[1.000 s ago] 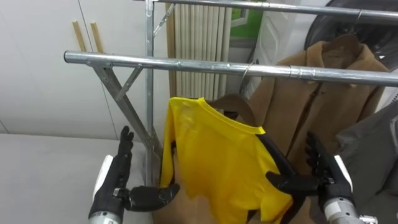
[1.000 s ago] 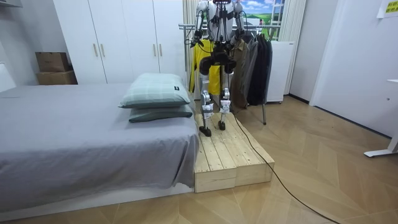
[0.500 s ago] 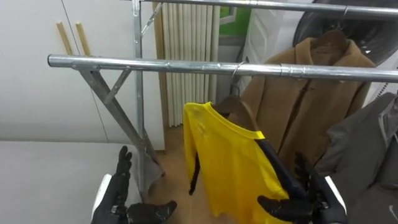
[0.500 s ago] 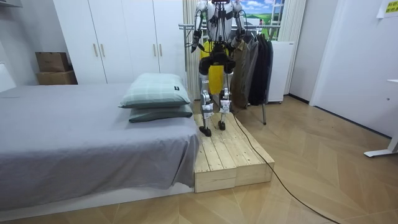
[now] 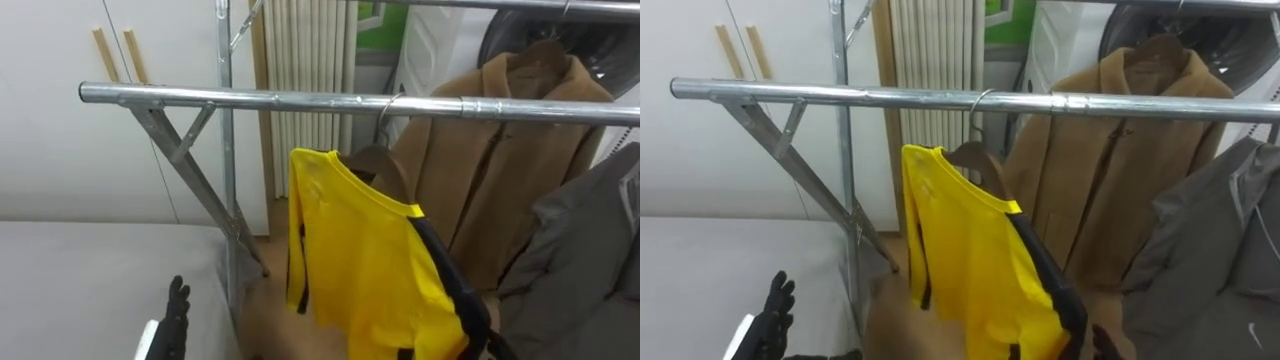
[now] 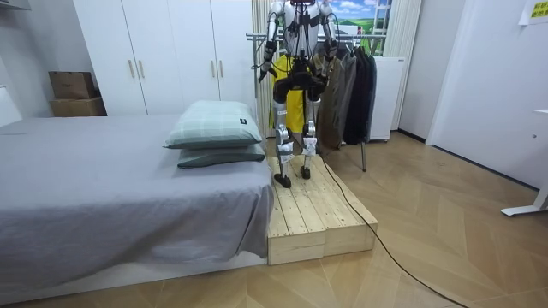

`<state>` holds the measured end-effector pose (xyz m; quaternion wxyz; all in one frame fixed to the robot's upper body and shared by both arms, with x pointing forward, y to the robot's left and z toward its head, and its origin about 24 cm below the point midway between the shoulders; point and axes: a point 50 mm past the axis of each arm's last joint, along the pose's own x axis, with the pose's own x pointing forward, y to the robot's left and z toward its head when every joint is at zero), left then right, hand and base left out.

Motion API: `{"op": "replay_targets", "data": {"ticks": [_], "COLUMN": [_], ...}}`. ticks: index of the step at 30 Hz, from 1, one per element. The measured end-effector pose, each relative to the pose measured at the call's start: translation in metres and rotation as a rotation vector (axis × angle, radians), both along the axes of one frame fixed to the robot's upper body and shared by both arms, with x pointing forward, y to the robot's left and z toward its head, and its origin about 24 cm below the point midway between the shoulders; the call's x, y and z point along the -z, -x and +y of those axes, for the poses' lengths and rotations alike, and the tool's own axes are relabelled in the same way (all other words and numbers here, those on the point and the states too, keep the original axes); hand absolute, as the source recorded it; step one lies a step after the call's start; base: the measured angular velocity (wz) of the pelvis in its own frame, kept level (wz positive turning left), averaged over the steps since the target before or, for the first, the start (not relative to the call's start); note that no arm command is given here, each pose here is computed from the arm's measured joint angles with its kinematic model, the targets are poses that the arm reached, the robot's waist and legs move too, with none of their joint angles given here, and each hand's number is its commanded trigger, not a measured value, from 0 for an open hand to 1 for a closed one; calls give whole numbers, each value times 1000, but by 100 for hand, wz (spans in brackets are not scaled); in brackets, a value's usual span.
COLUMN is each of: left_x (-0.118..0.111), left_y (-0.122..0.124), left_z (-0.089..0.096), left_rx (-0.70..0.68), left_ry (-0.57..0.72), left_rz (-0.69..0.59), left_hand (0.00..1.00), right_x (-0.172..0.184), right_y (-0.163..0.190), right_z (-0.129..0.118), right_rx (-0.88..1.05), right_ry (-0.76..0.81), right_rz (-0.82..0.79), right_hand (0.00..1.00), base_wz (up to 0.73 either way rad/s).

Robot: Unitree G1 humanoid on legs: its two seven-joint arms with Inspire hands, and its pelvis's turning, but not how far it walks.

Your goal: Hang clothes

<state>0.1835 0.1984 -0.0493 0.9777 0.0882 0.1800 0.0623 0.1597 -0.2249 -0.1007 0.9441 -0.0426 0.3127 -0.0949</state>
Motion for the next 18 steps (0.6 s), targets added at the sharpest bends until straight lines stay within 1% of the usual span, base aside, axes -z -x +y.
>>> {"op": "replay_targets", "data": {"ticks": [3,5,10,14,18], "left_x": [12,15,13,12,15], "left_y": [6,9,9,10,12], "left_z": [2,3,3,5,6], "left_rx": [-8,-12,-27,-31,-35], "left_ry": [-3,-3,-9,-9,-12], "left_rz": [54,69,34,13,26], "left_hand": [0,0,0,0,0], "right_x": [16,26,43,48,53], "right_y": [17,31,61,72,87], "right_z": [-1,-1,-7,-11,-14], "right_rx": [22,59,163,200,232], "right_ry": [-15,-48,-163,-196,-228], "right_rz": [84,144,254,285,330], "right_hand": [0,0,0,0,0], "base_wz": [-3,0,4,0,2]}}
